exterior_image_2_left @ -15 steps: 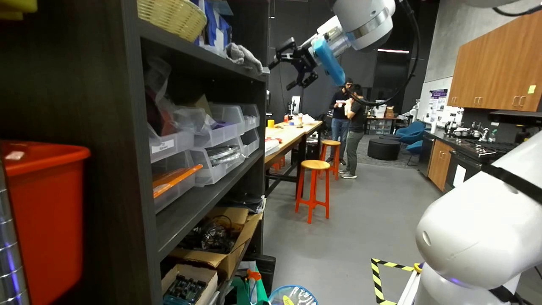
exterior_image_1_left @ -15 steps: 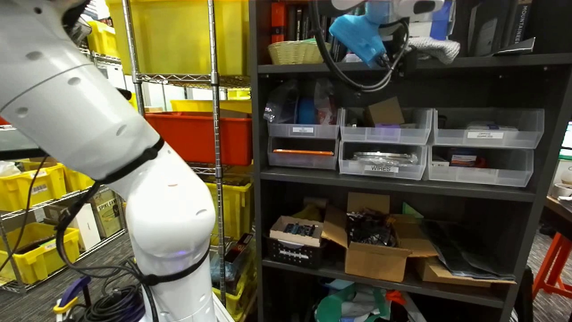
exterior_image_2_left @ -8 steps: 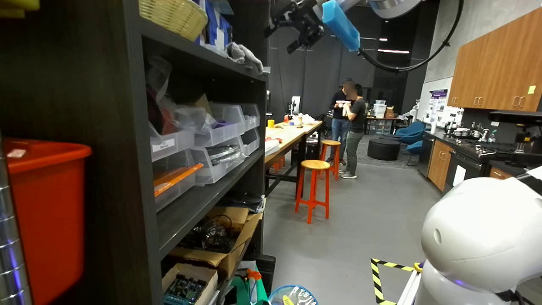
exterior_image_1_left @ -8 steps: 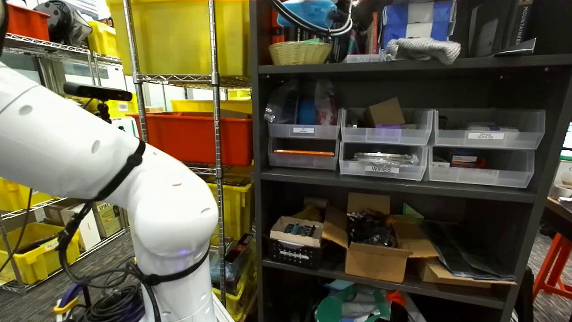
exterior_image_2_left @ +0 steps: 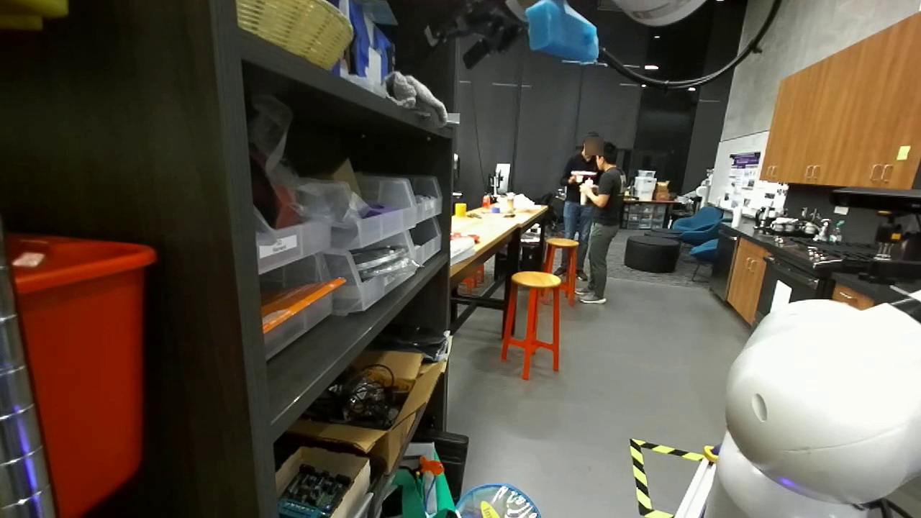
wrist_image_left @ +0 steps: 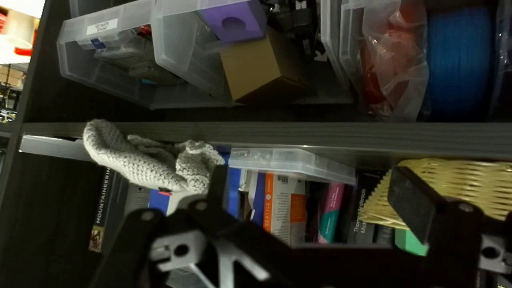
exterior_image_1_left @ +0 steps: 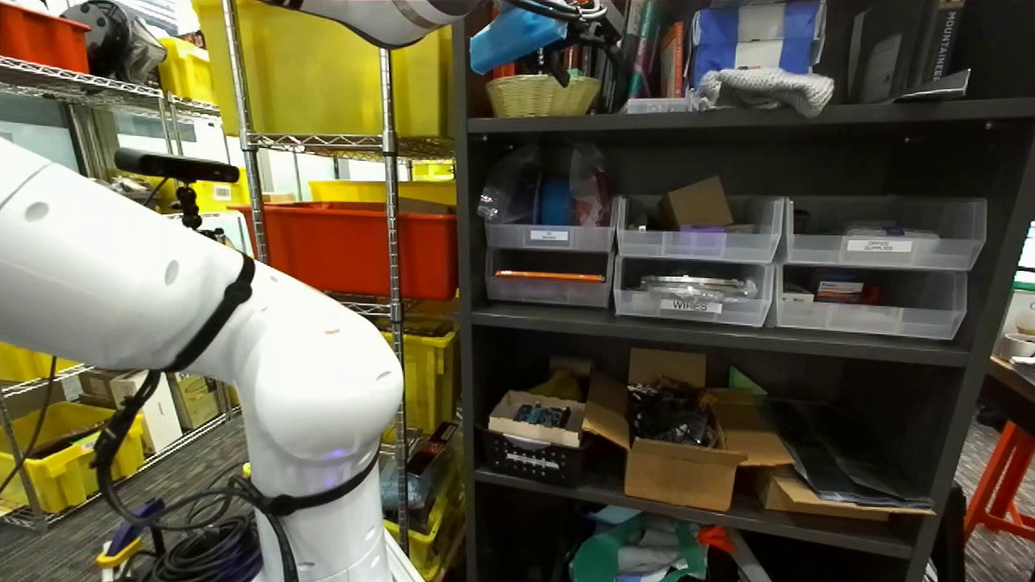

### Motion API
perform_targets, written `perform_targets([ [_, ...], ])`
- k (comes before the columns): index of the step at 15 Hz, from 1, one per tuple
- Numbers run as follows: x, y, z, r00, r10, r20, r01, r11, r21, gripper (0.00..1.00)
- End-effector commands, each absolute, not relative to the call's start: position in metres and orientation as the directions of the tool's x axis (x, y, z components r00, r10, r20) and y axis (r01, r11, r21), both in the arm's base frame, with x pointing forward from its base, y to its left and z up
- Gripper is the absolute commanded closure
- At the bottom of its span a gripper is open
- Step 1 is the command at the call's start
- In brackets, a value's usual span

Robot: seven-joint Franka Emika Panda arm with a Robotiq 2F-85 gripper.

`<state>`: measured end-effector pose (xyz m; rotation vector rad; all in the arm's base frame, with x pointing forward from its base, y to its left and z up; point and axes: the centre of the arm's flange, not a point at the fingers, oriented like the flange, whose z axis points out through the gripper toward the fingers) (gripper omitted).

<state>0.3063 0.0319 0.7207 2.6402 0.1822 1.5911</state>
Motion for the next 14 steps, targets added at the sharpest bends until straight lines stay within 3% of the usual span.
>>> perform_targets([
  [1,0.306,0.033,0.719,0.464,0.130,0.876,0.075,-0.991,0.108,0.00],
  [5,0.305,0.032,0.720,0.463,0.130,0.877,0.074,-0.991,0.107,0.00],
  [9,0.312,0.036,0.733,0.383,0.228,0.895,0.096,-0.974,0.207,0.00],
  [14,0.326,0.026,0.748,0.391,0.347,0.853,0.231,-0.934,0.274,0.00],
])
